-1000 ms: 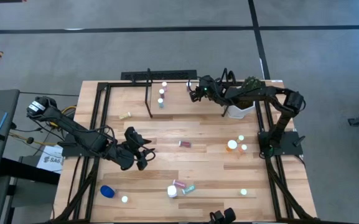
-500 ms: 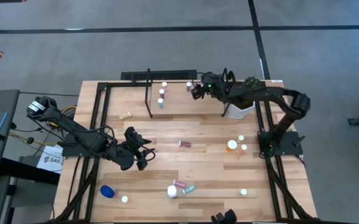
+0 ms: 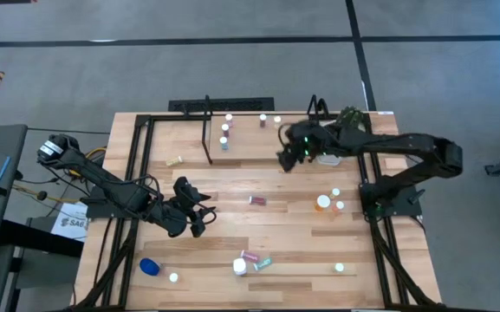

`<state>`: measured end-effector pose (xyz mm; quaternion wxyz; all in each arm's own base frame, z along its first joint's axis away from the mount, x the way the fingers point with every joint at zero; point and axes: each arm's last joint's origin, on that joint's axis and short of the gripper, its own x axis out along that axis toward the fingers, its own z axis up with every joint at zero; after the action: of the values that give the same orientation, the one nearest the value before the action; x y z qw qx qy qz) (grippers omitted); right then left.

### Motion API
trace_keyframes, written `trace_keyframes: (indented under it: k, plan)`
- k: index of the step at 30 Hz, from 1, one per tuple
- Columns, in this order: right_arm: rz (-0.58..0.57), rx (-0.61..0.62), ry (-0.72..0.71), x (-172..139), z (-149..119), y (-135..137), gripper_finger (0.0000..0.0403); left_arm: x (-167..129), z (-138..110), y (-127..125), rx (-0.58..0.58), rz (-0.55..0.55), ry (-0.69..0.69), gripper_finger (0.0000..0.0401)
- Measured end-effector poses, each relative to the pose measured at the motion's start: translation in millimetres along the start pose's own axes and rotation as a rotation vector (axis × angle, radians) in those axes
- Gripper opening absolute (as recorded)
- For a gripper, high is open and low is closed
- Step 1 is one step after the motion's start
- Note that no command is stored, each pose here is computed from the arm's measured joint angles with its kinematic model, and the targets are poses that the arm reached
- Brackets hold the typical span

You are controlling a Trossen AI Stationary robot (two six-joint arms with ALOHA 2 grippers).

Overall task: Pick and place medicine bottles onto shelf by color
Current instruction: Put the light orange pill bottle on the shelf

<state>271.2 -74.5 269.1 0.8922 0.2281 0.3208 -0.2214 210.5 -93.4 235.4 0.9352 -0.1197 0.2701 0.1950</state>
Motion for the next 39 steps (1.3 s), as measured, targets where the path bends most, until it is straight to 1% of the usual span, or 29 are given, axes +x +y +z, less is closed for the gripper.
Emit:
trace_keyframes:
  k: [3, 5, 6, 8, 10, 13, 16, 18, 21, 23, 26, 28, 32, 39]
  plan:
    - [0.098, 0.003, 0.133, -8.5, -18.2, 19.6, 0.0230, 0.0, 0.6, -1.0, -0.007, -0.014, 0.000, 0.0168]
    - [0.140, 0.015, 0.233, -13.8, -31.3, 30.3, 0.0230, 0.0, 1.2, -1.4, -0.011, -0.018, -0.005, 0.0168]
    - [0.151, 0.025, 0.290, -16.5, -38.4, 34.8, 0.0230, 0.0, 1.4, -1.6, -0.010, -0.020, -0.007, 0.0168]
    - [0.135, 0.051, 0.404, -21.1, -53.3, 41.7, 0.0230, 0.0, 1.5, -1.7, -0.009, -0.020, -0.007, 0.0168]
    - [0.084, 0.091, 0.518, -26.9, -67.7, 45.3, 0.0230, 0.0, 1.5, -1.7, -0.009, -0.021, -0.007, 0.0168]
    - [-0.039, 0.170, 0.659, -37.2, -86.5, 47.2, 0.0230, 0.0, 1.4, -1.7, -0.009, -0.020, -0.007, 0.0168]
    - [-0.160, 0.216, 0.760, -48.1, -101.6, 48.3, 0.0230, 0.0, 1.4, -1.7, -0.007, -0.021, -0.007, 0.0168]
    - [-0.231, 0.221, 0.813, -55.4, -110.2, 48.8, 0.0230, 0.0, 1.6, -1.9, 0.002, -0.022, -0.009, 0.0168]
    - [-0.310, 0.211, 0.866, -62.8, -119.6, 49.8, 0.0230, 0.0, 1.6, -2.0, 0.011, -0.022, -0.009, 0.0168]
    - [-0.332, 0.195, 0.884, -65.6, -123.1, 50.6, 0.0230, 0.0, 1.7, -2.0, 0.023, -0.022, -0.010, 0.0168]
    - [-0.337, 0.175, 0.893, -67.6, -125.0, 51.2, 0.0230, 0.0, 2.8, -2.9, 0.036, -0.030, -0.020, 0.0168]
    - [-0.345, 0.169, 0.893, -67.7, -124.7, 50.1, 0.0230, -0.1, 3.3, -3.4, 0.039, -0.034, -0.024, 0.0168]
    - [-0.412, 0.165, 0.880, -67.9, -121.6, 42.3, 0.0230, -0.1, 3.2, -3.3, 0.039, -0.034, -0.024, 0.0168]
    - [-0.417, 0.118, 0.868, -62.2, -112.6, 30.1, 0.0237, -0.1, 3.2, -3.3, 0.038, -0.034, -0.024, 0.0168]
